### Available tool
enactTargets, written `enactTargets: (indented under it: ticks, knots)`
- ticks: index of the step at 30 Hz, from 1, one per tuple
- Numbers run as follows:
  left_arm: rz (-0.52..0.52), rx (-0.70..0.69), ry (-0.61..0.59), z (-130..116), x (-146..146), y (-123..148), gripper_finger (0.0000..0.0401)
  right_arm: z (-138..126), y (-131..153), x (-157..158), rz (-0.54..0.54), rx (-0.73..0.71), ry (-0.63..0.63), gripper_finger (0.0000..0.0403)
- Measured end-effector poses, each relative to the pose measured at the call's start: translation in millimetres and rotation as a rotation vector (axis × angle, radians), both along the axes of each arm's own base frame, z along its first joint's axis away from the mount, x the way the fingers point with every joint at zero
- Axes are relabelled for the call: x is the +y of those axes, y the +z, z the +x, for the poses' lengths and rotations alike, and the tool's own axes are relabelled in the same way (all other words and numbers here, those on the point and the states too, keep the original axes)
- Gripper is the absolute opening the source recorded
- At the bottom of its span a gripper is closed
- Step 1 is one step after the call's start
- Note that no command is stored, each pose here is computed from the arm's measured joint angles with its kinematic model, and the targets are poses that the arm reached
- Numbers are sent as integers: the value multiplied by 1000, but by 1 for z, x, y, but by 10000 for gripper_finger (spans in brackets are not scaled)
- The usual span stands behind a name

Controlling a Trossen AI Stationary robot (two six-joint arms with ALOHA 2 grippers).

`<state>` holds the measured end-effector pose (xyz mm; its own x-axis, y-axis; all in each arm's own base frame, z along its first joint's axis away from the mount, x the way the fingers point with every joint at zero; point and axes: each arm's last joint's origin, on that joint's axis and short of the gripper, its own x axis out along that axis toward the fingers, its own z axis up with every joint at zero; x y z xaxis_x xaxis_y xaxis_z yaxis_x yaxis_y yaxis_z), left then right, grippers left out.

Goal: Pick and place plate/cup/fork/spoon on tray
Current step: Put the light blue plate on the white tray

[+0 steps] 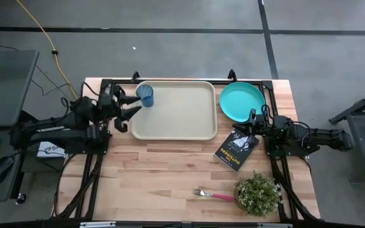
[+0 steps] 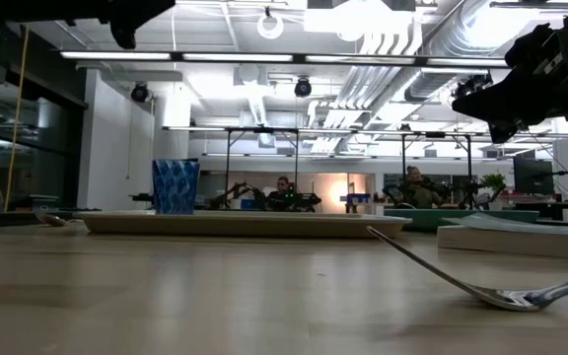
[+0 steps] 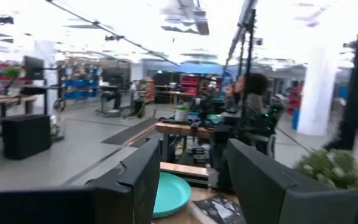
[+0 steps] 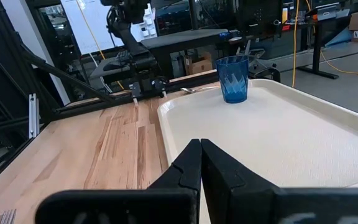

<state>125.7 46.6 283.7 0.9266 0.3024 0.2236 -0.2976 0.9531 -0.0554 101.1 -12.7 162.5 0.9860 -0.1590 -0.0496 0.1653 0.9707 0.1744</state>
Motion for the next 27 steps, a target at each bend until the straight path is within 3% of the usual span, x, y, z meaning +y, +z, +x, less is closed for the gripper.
enactTargets:
  ticks: [12,14,17,18,23,27]
  knots:
    - [37,19,-128,4,-20,-1,168,0,0,0,4,-1,0,0]
    - [24,27,-132,4,-22,-2,168,0,1,0,53,-18,-3,0]
    - [21,35,-146,5,-24,-3,168,0,14,-1,238,-186,-39,0]
    - [21,36,-151,5,-24,-3,168,-1,20,-2,252,-261,-54,0]
    - [22,16,-149,5,-25,-1,168,-9,50,-3,175,-575,-106,0]
    - [6,10,-142,5,-25,-1,168,-5,57,-2,111,-632,-38,0]
